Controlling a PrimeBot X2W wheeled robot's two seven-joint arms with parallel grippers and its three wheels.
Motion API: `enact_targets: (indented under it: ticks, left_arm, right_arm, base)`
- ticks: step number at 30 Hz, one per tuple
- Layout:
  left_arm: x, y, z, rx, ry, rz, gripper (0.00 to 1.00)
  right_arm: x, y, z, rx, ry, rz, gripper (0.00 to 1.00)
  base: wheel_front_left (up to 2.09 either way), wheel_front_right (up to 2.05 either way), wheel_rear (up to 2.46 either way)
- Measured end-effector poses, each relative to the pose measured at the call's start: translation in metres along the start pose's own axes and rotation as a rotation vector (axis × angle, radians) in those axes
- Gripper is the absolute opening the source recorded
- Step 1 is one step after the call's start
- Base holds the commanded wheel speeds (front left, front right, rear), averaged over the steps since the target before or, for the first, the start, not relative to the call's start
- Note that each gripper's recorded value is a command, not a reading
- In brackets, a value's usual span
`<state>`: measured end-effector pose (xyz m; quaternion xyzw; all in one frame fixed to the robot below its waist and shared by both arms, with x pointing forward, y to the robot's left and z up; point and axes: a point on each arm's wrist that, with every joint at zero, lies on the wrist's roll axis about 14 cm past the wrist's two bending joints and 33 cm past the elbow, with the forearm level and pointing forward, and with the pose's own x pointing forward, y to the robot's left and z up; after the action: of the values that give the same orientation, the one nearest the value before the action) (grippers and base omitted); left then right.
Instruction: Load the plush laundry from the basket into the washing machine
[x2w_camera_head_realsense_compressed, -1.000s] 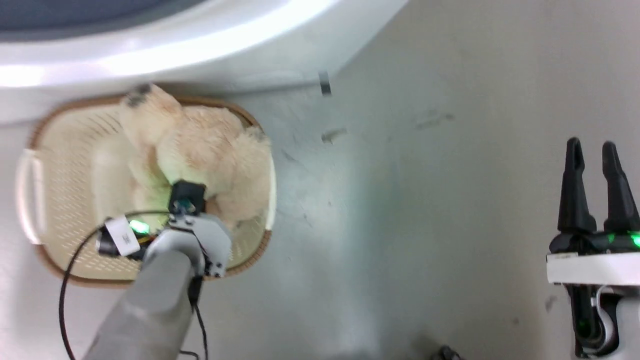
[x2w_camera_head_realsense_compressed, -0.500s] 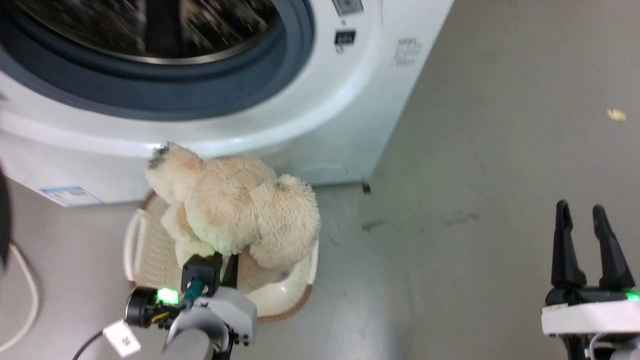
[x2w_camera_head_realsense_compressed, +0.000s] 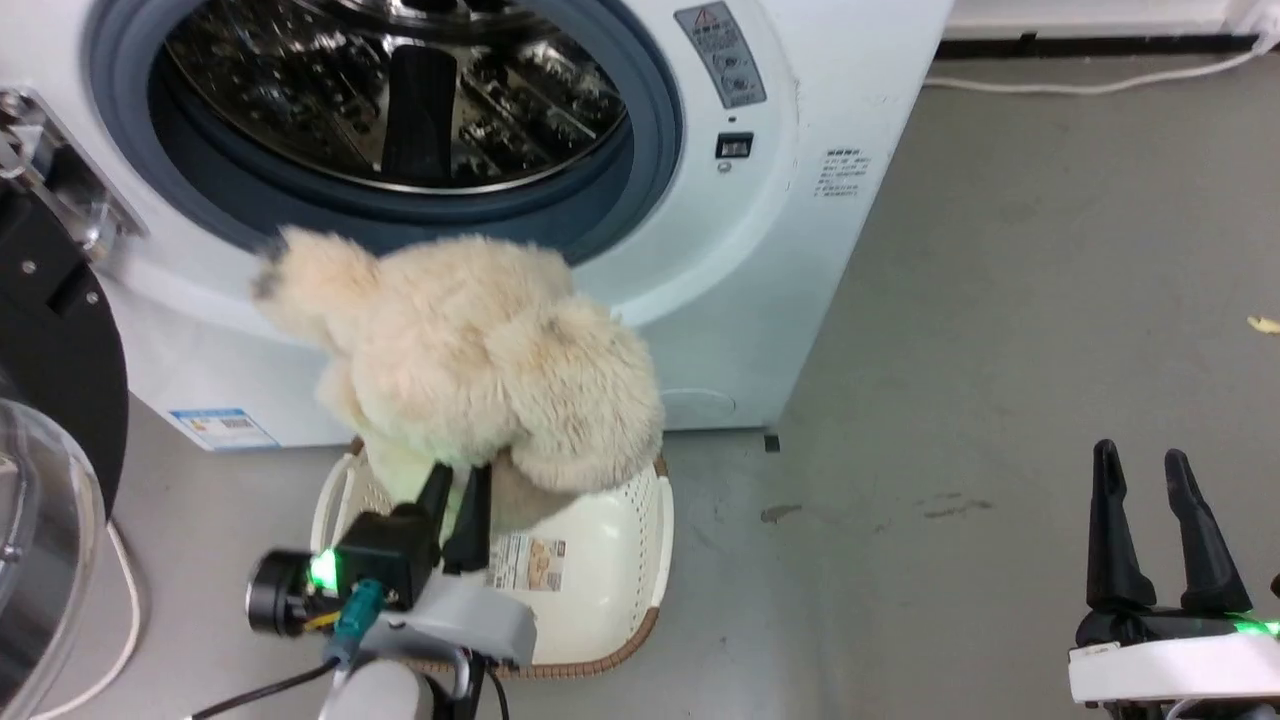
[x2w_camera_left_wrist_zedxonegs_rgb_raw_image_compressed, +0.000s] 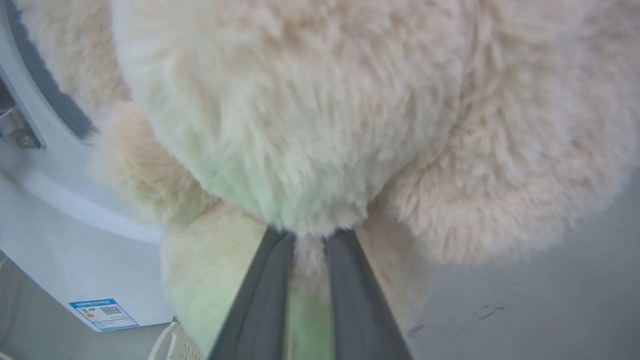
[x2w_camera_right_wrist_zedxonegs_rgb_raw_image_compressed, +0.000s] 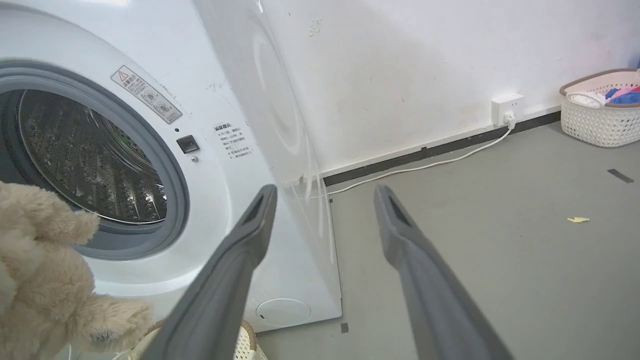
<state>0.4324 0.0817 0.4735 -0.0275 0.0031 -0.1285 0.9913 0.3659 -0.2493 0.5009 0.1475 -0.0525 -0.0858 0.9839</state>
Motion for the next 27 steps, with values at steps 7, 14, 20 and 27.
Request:
enact_targets:
  ticks: [7, 14, 20, 27]
  left_arm:
    - [0.046, 0.004, 0.023, 0.059, -0.1, -0.031, 0.0]
    - [0.124, 0.02, 0.042, 0.066, -0.198, -0.021, 0.0]
    - [0.197, 0.057, 0.038, 0.12, -0.188, 0.029, 0.0]
    - [0.274, 0.096, 0.022, 0.179, -0.115, 0.086, 0.0]
  right_arm:
    - [0.015, 0.003, -0.017, 0.008, 0.036, 0.003, 1.0]
    - [0.045, -0.002, -0.034, -0.004, 0.058, 0.001, 1.0]
    - [0.062, -0.018, -0.061, -0.003, 0.106, -0.043, 1.0]
    - [0.069, -0.044, -0.092, -0.022, 0.171, -0.115, 1.0]
  base:
    - [0.0, 0.0, 0.0]
    - [0.0, 0.0, 0.0]
    - [0.0, 0.0, 0.0]
    - [0.0, 0.0, 0.0]
